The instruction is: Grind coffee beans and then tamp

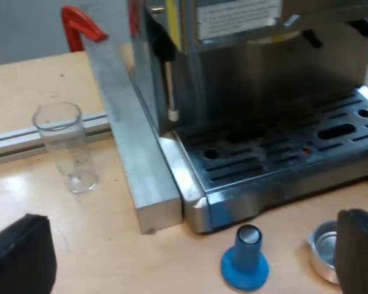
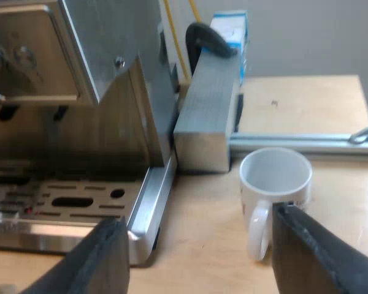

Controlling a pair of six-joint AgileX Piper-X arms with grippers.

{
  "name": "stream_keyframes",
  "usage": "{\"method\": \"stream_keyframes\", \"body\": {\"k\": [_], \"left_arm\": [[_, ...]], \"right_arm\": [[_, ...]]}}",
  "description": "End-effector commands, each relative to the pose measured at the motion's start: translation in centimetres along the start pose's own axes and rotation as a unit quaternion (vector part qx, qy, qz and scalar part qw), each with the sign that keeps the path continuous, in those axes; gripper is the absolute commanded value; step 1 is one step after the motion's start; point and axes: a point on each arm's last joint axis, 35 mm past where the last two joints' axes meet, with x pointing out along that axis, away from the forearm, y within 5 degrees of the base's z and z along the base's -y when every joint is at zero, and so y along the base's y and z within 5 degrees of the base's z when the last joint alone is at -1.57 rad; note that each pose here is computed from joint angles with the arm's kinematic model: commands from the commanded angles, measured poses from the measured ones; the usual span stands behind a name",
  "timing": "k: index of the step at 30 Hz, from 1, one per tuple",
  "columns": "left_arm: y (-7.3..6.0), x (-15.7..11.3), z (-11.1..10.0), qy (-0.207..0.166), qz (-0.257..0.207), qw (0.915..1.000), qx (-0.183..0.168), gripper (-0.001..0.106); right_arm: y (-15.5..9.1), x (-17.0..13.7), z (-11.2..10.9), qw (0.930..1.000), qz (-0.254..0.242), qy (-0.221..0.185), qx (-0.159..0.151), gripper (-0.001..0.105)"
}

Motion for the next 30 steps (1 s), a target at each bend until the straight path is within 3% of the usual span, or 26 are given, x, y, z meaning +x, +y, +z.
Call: {"method": "stream_keyframes", "body": {"k": [1,5,17,30], "left_arm": [[0.4,1.5,0.1,-0.012,0.014,0.9998,0.001,0.093],[0.6,2.7,-0.4,-0.015,0.014,0.9998,0.001,0.093],[1.4,5.1,-2.6,0.03,0.02,0.9993,-0.006,0.093],[1.4,5.1,-2.6,0.029,0.017,0.9994,-0.006,0.093]], "right_arm": [[0.1,0.8,-0.4,0.9997,0.021,0.01,-0.001,0.054],[0.3,1.9,-1.6,0.9988,0.038,0.031,0.004,0.054],[0.6,3.7,-3.7,0.9963,0.049,0.07,0.012,0.054],[0.6,4.0,-3.9,0.996,0.048,0.073,0.019,0.054]]}}
